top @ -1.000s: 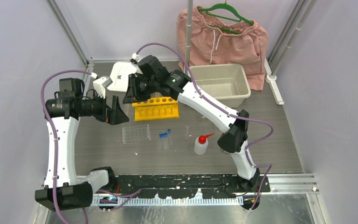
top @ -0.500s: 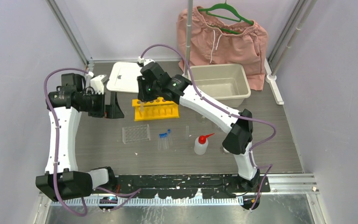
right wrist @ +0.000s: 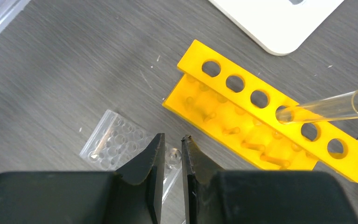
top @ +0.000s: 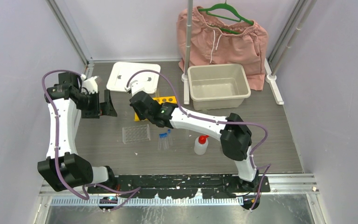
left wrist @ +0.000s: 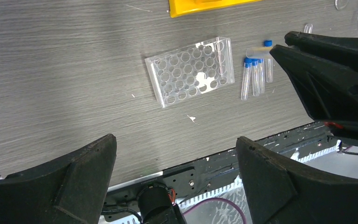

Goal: Organize the chemistry lab equipment

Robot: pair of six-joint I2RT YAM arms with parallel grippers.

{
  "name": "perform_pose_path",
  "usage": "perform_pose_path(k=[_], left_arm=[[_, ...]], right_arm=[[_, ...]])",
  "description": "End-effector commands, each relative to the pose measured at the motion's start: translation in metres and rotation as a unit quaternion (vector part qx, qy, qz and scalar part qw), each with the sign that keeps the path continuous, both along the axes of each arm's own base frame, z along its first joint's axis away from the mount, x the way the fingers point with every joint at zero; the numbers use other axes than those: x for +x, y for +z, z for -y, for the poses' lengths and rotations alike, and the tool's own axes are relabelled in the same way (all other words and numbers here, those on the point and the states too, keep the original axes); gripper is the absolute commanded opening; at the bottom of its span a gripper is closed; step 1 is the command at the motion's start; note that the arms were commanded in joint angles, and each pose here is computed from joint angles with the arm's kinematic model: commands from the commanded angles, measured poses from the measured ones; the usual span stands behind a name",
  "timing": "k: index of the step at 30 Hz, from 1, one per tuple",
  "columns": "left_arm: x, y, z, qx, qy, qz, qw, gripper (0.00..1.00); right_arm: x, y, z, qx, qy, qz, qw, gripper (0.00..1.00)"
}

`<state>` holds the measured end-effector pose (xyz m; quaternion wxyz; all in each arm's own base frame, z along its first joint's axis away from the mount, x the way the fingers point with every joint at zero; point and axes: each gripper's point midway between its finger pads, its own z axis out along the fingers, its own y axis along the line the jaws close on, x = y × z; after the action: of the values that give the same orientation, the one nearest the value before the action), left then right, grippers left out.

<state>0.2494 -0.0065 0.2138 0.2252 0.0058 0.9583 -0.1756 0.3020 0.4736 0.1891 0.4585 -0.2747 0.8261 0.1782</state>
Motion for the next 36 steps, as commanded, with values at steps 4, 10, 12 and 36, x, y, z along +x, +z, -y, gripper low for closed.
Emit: perform_pose_path(k=[4,10,12,36], left_arm=[[-0.001,0.005,-0.002,0.007,0.000,0.020,1.000,1.00],[-0.001,0.005,0.000,0.006,-0.003,0.023,1.000,1.00],[-0.001,0.005,0.000,0.004,-0.002,0.022,1.000,1.00],[-0.005,0.006,0.002,0.000,-0.008,0.026,1.000,1.00]], right_arm=[[0.030,0.054,0.002,0.066,-0.050,0.124,0.989,0.01],[0.038,0.056,0.005,0.078,-0.068,0.154,0.983,0.01],[0.040,0.056,0.003,0.077,-0.066,0.159,0.982,0.01],[0.055,0.017,-0.009,0.043,-0.066,0.164,0.983,0.01]])
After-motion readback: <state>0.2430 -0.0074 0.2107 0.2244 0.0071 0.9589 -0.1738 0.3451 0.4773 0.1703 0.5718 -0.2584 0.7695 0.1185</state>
